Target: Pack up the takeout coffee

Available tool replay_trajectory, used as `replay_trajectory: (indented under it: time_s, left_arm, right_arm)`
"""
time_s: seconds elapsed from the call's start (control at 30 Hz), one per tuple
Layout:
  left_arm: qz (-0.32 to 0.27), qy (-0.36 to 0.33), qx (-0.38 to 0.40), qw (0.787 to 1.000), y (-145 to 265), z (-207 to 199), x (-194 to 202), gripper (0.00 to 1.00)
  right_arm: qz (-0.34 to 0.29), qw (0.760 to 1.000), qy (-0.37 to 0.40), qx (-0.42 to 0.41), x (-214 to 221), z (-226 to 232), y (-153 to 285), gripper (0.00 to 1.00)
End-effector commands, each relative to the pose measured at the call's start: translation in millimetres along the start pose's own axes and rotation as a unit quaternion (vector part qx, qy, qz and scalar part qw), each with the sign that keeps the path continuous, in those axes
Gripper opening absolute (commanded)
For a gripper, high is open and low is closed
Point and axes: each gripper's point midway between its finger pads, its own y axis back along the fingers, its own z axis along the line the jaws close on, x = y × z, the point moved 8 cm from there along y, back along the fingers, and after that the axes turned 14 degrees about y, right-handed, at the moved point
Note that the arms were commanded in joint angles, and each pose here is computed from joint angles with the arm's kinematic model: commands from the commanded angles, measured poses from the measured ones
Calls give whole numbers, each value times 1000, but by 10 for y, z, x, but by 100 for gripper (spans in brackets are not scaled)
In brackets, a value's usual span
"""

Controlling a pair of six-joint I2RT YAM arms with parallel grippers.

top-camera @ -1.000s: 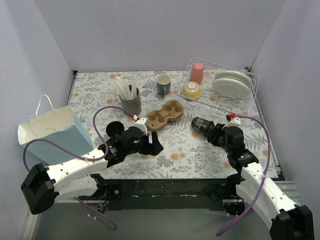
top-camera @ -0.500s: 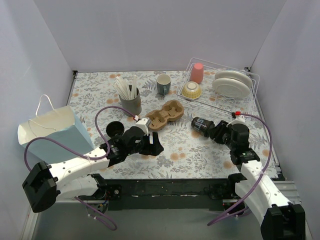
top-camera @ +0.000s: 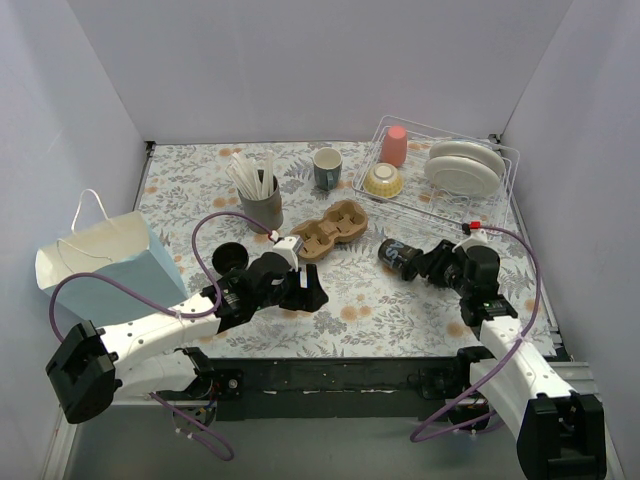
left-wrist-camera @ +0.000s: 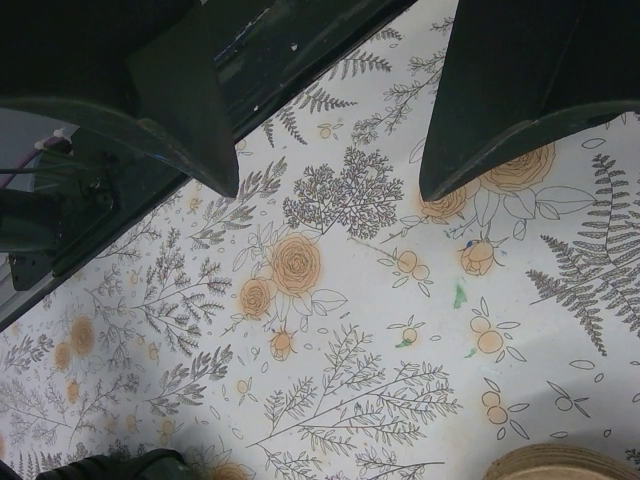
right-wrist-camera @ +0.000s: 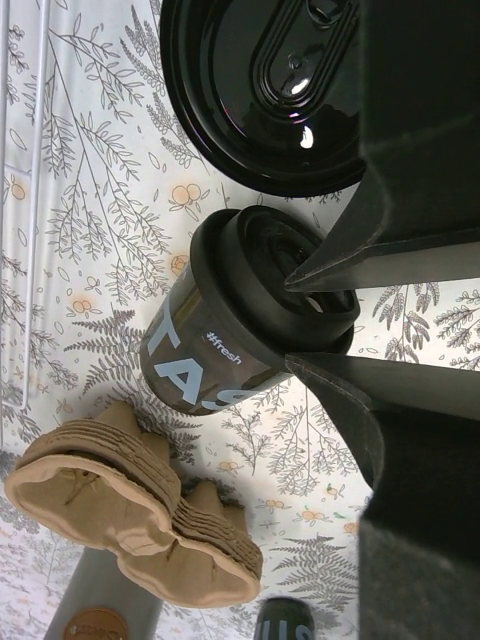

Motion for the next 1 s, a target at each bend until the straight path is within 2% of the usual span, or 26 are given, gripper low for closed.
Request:
replay_trajectory:
  time_s: [0.0, 0.37, 0.73, 0.83, 0.87, 0.97]
  left_arm:
    - [-8, -2, 14, 1000, 16, -104, -77, 73]
    - [-6, 0, 13, 1000, -2, -89, -66, 73]
    - [-5, 0, 11, 1000, -11, -78, -57, 73]
    - [-4, 0, 10, 1000, -13, -68, -50, 73]
    - [-3, -1, 11, 1000, -14, -74, -47, 73]
    - [-2, -1, 11, 1000, -15, -77, -48, 73]
  right_arm:
    - [-24, 999, 7, -30, -35, 41, -14, 38]
    - [-11, 999, 1, -39, 152, 4, -32, 35]
    - [-35, 998, 13, -57, 69, 25, -122, 32]
    - [-39, 998, 20, -55, 49, 14, -129, 22]
    - [-41, 997, 28, -57, 43, 14, -125, 15]
    - [-45, 996, 47, -57, -27, 24, -112, 2]
